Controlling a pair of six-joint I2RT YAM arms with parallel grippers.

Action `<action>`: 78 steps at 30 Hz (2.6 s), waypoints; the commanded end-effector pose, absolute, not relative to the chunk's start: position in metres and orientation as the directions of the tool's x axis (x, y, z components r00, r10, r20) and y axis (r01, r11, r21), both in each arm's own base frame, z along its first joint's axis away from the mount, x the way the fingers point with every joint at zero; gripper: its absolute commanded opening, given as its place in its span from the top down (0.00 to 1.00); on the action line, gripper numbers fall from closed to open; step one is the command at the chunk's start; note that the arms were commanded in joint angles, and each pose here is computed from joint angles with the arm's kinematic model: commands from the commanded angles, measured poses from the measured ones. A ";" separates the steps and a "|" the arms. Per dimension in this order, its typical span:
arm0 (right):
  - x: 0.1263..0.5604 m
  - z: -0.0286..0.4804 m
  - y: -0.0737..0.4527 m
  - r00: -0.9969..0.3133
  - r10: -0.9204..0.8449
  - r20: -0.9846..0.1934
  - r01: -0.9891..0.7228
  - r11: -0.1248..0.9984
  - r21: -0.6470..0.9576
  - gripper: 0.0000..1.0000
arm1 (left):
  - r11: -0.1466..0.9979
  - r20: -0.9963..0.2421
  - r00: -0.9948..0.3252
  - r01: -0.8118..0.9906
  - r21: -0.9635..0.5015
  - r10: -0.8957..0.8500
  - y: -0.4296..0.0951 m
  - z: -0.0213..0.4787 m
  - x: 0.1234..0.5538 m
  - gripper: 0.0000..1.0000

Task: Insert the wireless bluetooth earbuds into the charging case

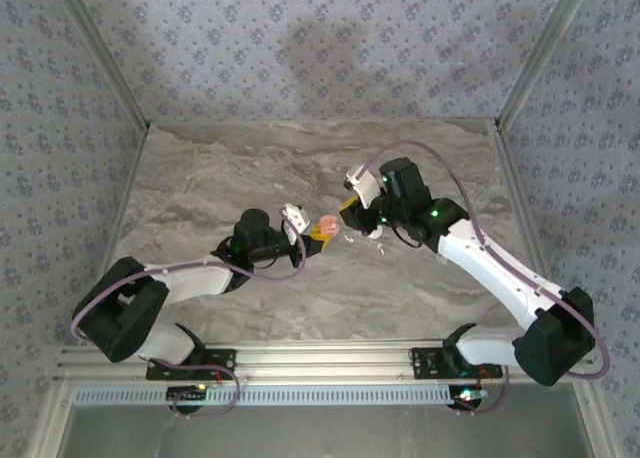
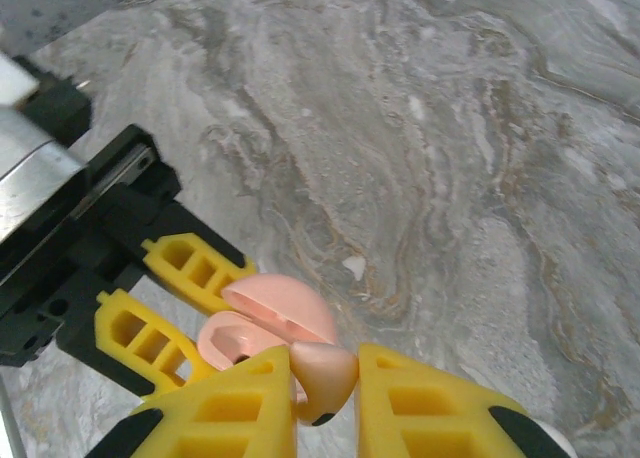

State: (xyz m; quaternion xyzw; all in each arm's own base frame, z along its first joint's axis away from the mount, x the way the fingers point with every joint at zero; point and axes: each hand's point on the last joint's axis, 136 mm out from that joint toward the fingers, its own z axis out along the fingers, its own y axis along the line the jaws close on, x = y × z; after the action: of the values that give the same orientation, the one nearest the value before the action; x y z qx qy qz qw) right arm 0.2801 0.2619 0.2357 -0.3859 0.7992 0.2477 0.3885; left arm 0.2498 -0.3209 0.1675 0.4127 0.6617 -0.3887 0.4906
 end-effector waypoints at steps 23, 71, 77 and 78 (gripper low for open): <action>0.258 0.216 0.289 -0.279 -0.569 -0.773 -0.913 0.406 0.031 0.81 | 0.254 -0.985 -0.116 0.964 -0.081 0.127 -0.328 0.201 0.234 0.92; 0.239 0.204 0.290 -0.194 -0.617 -0.763 -0.936 0.350 -0.045 0.79 | 0.263 -0.996 -0.080 0.963 -0.067 0.040 -0.322 0.229 0.229 0.91; 0.240 0.211 0.290 -0.183 -0.602 -0.778 -0.932 0.358 -0.058 0.79 | 0.266 -0.995 -0.089 0.961 -0.074 0.044 -0.322 0.228 0.230 0.91; 0.240 0.212 0.291 -0.180 -0.598 -0.781 -0.932 0.357 -0.059 0.79 | 0.266 -0.995 -0.090 0.961 -0.074 0.047 -0.323 0.227 0.230 0.91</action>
State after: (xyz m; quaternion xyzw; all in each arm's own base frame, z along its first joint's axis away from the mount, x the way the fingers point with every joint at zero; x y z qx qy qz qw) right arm 0.2559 0.2917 0.2248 -0.5060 0.7333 0.2156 0.3996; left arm 0.2310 -0.3192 0.1855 0.4193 0.6494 -0.4218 0.4739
